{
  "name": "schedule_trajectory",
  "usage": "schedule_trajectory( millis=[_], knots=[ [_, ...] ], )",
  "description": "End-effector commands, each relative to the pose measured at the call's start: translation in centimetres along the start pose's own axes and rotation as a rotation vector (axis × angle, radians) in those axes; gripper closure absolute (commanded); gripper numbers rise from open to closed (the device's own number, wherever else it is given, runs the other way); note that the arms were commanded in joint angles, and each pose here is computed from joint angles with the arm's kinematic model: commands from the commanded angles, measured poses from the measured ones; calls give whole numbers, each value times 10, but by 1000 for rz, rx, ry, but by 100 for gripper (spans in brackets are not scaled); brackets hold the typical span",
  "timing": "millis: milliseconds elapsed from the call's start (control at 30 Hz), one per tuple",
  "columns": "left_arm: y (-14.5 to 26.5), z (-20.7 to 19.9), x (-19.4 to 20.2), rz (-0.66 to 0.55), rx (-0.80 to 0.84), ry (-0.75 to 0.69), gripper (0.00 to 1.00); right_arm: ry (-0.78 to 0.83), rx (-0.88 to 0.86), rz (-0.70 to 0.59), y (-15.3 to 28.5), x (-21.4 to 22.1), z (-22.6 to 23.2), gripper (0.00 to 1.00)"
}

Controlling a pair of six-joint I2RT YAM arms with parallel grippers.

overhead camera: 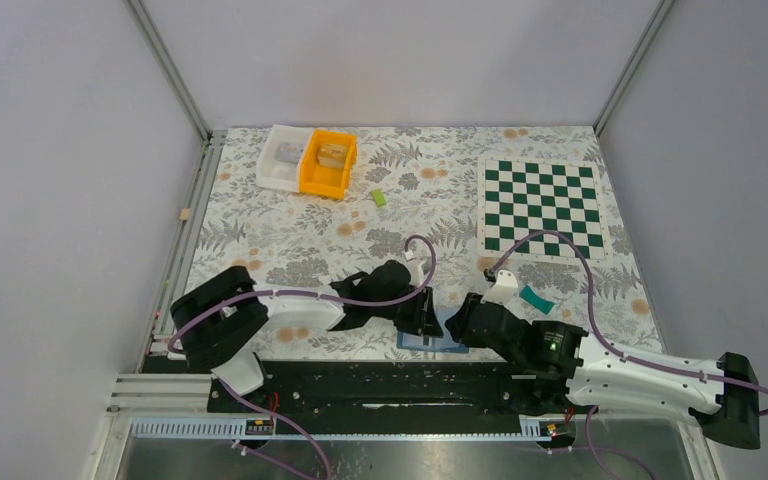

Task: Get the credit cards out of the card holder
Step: Remove the credit card from the card holder.

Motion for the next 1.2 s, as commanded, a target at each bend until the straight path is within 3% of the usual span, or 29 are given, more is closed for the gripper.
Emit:
schedule_trajectory(
  millis=[0,167,333,700,1167],
  knots=[
    [23,-23,-29,-166,-21,-53,71,-18,-149,-34,-3,-1,16,64],
    [43,-8,-34,-231,-69,17,72,19,-173,-28,-10,-1,24,61],
    [40,12,-27,-212,-93,62,74,48,-162,27,-25,2,26,59],
    [23,48,-7,-141,-152,97,86,-61,-222,90,-56,13,2,59],
    [23,62,5,-113,-178,123,96,-92,-168,151,-68,28,-13,62]
  ],
)
Point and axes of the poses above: each gripper's point midway between its finger pads, its own y axis back along the fingers, its own z axis along the line the jaws close on, x = y × z, the point moved 8 cm from there along y, back along the fingers, and after that the axes turned 10 degrees about y, right-handed, at the moved point
